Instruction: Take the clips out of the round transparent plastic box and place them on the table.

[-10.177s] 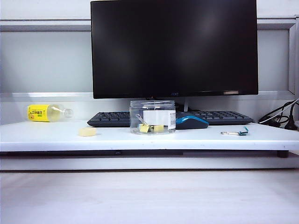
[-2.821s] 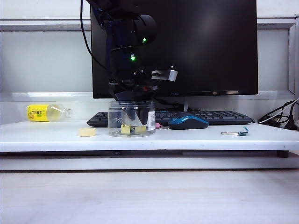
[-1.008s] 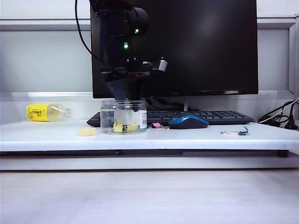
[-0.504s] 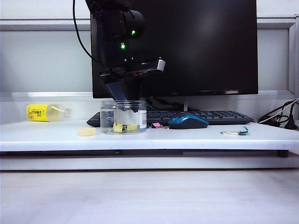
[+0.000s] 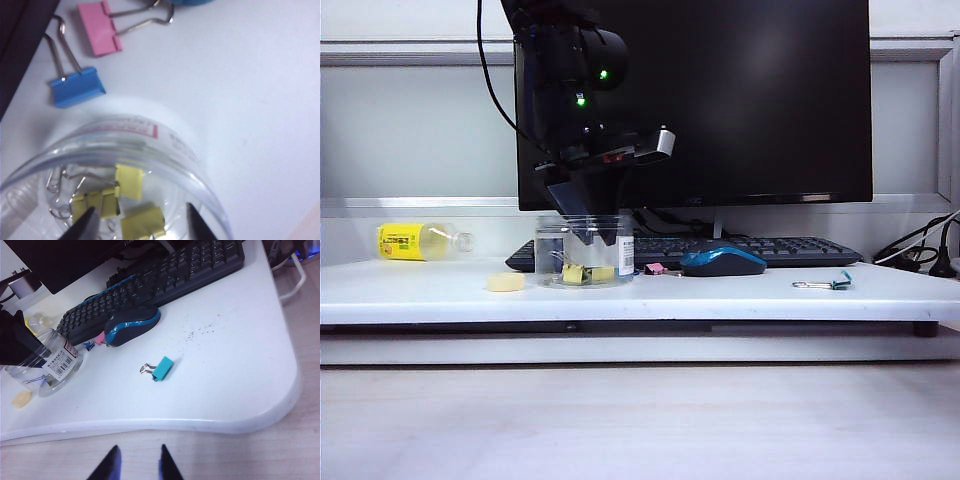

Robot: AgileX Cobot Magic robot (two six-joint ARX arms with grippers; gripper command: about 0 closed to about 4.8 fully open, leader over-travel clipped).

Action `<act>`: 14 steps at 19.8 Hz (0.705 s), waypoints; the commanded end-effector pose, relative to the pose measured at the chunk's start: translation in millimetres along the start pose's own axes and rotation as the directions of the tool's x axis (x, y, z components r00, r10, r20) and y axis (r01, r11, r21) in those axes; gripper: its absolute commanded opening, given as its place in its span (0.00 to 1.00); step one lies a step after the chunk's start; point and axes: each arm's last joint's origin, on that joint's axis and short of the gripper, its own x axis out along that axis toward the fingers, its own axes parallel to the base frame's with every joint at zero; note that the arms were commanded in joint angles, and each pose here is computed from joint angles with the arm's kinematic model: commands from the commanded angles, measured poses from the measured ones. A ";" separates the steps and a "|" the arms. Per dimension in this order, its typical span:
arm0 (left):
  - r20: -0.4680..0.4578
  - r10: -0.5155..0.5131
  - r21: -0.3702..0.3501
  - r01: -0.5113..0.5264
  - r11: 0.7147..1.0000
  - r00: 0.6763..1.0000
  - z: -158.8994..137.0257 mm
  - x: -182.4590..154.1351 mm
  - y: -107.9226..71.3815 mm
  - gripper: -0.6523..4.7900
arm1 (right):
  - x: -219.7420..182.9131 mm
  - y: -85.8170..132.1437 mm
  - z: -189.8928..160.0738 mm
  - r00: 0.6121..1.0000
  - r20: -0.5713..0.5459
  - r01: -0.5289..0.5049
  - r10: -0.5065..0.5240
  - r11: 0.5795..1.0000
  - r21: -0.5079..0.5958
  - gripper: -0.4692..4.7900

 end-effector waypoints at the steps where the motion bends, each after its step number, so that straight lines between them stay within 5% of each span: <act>1: -0.021 -0.013 0.000 0.013 1.000 1.000 -0.7 7.5 0.7 0.55 | -0.2 0.7 1.0 1.000 0.005 -0.005 0.005 1.000 -0.008 0.29; 14: -0.074 0.002 -0.014 -0.003 1.000 0.997 -1.3 32.2 6.6 0.55 | -0.2 0.7 1.0 1.000 0.005 -0.005 0.005 1.000 -0.008 0.29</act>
